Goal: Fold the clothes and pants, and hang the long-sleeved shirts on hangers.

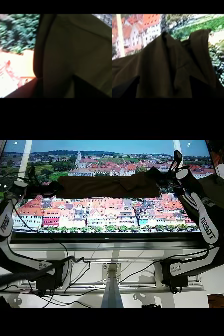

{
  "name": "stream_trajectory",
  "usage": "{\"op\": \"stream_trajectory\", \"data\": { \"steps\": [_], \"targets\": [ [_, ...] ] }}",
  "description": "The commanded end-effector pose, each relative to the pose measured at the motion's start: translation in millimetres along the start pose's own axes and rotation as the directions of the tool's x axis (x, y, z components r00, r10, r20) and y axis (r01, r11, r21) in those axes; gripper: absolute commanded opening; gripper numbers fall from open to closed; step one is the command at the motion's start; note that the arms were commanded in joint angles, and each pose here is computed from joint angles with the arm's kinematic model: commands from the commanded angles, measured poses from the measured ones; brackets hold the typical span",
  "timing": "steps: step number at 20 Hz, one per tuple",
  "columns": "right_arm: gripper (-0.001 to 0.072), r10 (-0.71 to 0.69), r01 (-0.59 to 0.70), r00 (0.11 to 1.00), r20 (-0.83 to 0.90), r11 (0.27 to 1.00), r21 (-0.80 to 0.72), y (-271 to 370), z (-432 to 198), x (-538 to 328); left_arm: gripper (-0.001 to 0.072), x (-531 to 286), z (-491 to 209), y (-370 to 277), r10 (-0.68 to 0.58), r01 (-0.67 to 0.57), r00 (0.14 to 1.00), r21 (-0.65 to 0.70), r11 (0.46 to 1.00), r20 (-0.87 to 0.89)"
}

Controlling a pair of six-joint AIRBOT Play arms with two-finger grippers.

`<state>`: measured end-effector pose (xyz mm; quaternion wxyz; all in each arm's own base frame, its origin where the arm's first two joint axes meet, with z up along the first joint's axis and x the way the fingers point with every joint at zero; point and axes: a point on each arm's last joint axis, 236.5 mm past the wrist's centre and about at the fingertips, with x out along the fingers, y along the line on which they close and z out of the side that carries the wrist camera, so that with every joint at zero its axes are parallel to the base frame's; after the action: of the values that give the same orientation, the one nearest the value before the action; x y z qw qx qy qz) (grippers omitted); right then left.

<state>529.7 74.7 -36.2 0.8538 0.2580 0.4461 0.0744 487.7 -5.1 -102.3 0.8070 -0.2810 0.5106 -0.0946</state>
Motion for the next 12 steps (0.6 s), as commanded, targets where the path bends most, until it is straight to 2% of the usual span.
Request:
{"op": "stream_trajectory", "data": {
  "steps": [1, 2, 3, 4, 6, 8, 12],
  "targets": [
    [0.0670, 0.050, -0.062, 0.992, -0.120, 0.993, -0.105, 27.2, -19.3, -6.8, 0.0179, 26.5, 9.3, -23.1, -0.033, 0.036, 0.999, 0.067, 0.997, -0.038],
    [0.0569, 0.063, -0.076, 0.992, -0.106, 0.989, -0.125, 38.5, -13.3, -8.4, 0.0013, 23.7, 20.5, -33.2, -0.043, 0.045, 0.999, 0.104, 0.994, -0.020],
    [0.0338, 0.075, -0.085, 0.995, -0.070, 0.985, -0.147, 51.1, -2.4, -9.3, 0.0014, 15.9, 29.9, -42.9, -0.052, 0.053, 0.999, 0.144, 0.988, -0.014],
    [0.0027, 0.089, -0.094, 0.995, -0.037, 0.981, -0.169, 63.2, 6.4, -10.0, 0.0014, 1.9, 37.1, -53.6, -0.051, 0.056, 0.998, 0.206, 0.977, -0.027],
    [0.0011, 0.122, -0.117, 0.992, 0.010, 0.970, -0.212, 92.8, 14.1, -8.9, 0.0014, -37.8, 41.2, -74.9, -0.022, 0.048, 0.996, 0.338, 0.940, -0.081],
    [0.0010, 0.166, -0.165, 0.986, -0.014, 0.959, -0.231, 132.1, -4.7, -0.7, 0.0014, -87.3, 36.4, -108.0, -0.031, 0.080, 0.992, 0.425, 0.902, -0.122],
    [0.0010, 0.268, -0.308, 0.944, -0.192, 0.927, -0.216, 226.9, -106.2, 30.2, 0.0015, -181.5, 17.7, -195.1, -0.178, 0.201, 0.980, 0.521, 0.829, -0.093]
  ]
}}
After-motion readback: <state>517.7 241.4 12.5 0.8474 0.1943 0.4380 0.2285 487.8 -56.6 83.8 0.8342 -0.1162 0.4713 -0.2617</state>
